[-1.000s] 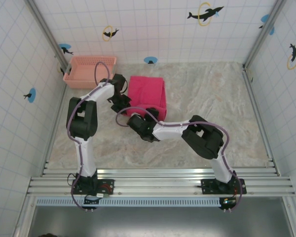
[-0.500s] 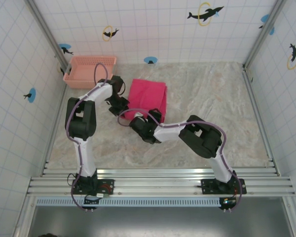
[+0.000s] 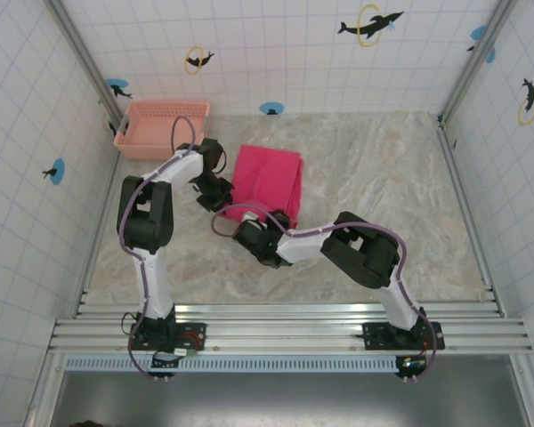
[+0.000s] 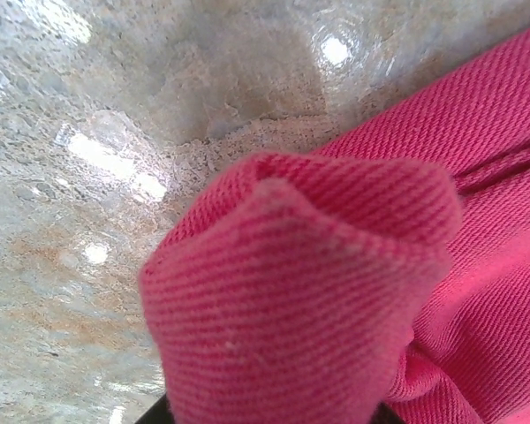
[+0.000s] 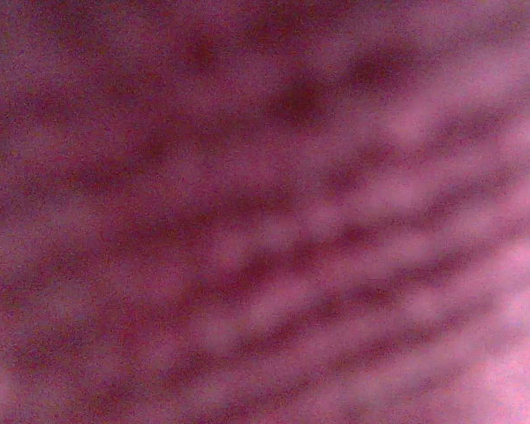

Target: Roll up the long pants

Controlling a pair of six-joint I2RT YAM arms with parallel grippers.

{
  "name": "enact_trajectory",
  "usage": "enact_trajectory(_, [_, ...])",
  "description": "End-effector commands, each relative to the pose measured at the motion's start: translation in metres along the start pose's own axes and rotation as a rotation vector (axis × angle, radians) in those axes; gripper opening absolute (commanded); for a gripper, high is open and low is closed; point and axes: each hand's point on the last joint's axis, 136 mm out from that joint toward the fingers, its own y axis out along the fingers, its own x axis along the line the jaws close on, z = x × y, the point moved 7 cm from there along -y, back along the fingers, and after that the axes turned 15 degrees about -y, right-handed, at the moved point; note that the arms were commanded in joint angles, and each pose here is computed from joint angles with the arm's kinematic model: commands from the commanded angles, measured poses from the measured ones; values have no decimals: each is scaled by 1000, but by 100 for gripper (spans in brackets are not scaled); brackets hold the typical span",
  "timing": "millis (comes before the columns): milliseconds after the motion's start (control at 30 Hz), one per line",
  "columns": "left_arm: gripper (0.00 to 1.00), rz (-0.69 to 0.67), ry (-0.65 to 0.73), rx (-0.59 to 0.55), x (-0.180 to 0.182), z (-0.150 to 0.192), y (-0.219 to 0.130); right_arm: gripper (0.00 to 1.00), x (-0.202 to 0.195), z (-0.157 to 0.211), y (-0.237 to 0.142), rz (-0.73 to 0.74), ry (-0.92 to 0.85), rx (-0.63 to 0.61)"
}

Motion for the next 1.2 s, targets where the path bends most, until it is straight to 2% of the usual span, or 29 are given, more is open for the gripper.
enact_trajectory(0, [0, -350, -50, -18, 59, -11, 38, 0, 22, 18, -2, -160, -110, 23])
enact_trajectory(200, [0, -257, 49, -147, 60, -12, 16, 0, 27, 18, -15, -450, -130, -52])
enact_trajectory(233, [9, -230, 63, -171, 63, -11, 13, 0, 28, 18, -19, -532, -128, -79])
enact_trajectory(333, [63, -135, 104, -293, 70, -8, -4, 0, 25, 19, -22, -717, -107, -113])
enact_trajectory(400, [97, -80, 125, -356, 74, -6, -15, 0, 22, 20, -21, -790, -92, -112])
enact_trajectory(567, [97, 19, 151, -503, 83, -1, -51, 0, 27, 27, -3, -944, -43, -37])
enact_trajectory(733, [97, 145, 206, -606, 83, 13, -86, 0, 27, 28, 1, -1027, -8, -5])
enact_trajectory(867, [97, 300, 207, -669, 90, 21, -105, 0, 33, 26, 5, -1090, -4, 38])
enact_trajectory(1000, [97, 380, 234, -669, 91, 26, -112, 0, 36, 26, 8, -1104, 19, 72])
enact_trajectory(1167, [97, 566, 265, -588, 81, 37, -95, 0, 44, 26, 12, -1167, 72, 118])
